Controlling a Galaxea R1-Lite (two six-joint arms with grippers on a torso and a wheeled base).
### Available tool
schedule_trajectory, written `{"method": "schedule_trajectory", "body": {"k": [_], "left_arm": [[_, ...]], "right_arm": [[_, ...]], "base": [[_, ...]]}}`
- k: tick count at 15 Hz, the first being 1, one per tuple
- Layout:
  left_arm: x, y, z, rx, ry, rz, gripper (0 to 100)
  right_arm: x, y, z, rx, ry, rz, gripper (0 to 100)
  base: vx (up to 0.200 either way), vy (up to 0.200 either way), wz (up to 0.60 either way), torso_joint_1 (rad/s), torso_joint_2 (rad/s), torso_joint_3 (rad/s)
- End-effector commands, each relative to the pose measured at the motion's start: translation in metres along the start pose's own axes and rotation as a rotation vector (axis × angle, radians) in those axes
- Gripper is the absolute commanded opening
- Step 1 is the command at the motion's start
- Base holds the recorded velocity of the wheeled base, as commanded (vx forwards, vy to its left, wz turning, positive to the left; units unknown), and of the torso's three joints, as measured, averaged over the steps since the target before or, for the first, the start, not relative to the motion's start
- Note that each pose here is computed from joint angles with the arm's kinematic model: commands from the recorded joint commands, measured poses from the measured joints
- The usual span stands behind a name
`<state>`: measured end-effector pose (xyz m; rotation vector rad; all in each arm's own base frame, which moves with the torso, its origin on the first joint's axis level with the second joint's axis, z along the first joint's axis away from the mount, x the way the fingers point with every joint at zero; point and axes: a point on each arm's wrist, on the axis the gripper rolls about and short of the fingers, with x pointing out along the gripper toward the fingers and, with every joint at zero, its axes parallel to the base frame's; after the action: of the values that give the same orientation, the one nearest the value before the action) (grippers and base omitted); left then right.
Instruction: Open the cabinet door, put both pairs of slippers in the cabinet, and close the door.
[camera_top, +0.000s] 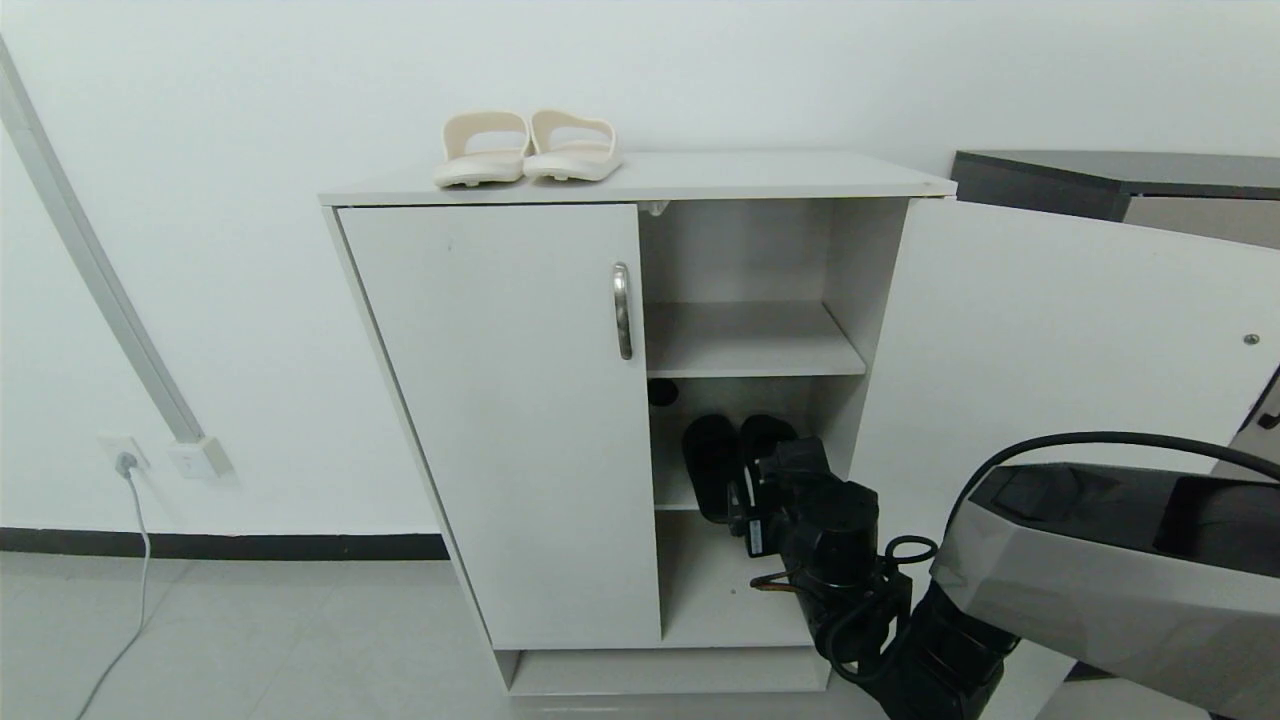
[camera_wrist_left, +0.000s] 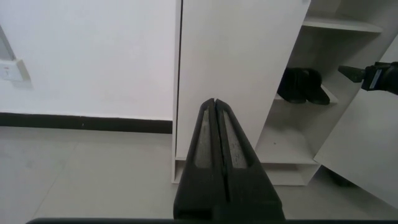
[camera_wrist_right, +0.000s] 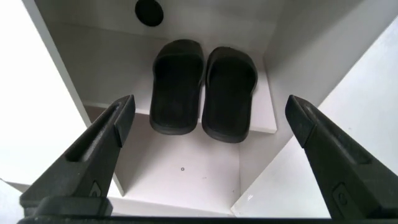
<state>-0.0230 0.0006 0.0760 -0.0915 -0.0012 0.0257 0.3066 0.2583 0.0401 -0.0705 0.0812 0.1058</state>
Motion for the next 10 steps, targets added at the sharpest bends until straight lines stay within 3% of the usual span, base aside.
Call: {"method": "schedule_trajectory", "body": {"k": [1,10], "left_arm": [[0.0001,0.0,0.0,-0.001,0.001,0.002,0],[0.0001,0.0,0.0,-0.001,0.001,0.002,0]], "right_arm": [[0.0001,0.0002,-0.002,-0.005,0.005,0.0,100],[-0.0013,0.0008,-0.0097,-0.026,0.014,0.006,100]], "base": [[0.0,0.0,0.0,0.0,0.0,0.0],[0.0,0.2,0.0,0.004,0.0,0.003]]}}
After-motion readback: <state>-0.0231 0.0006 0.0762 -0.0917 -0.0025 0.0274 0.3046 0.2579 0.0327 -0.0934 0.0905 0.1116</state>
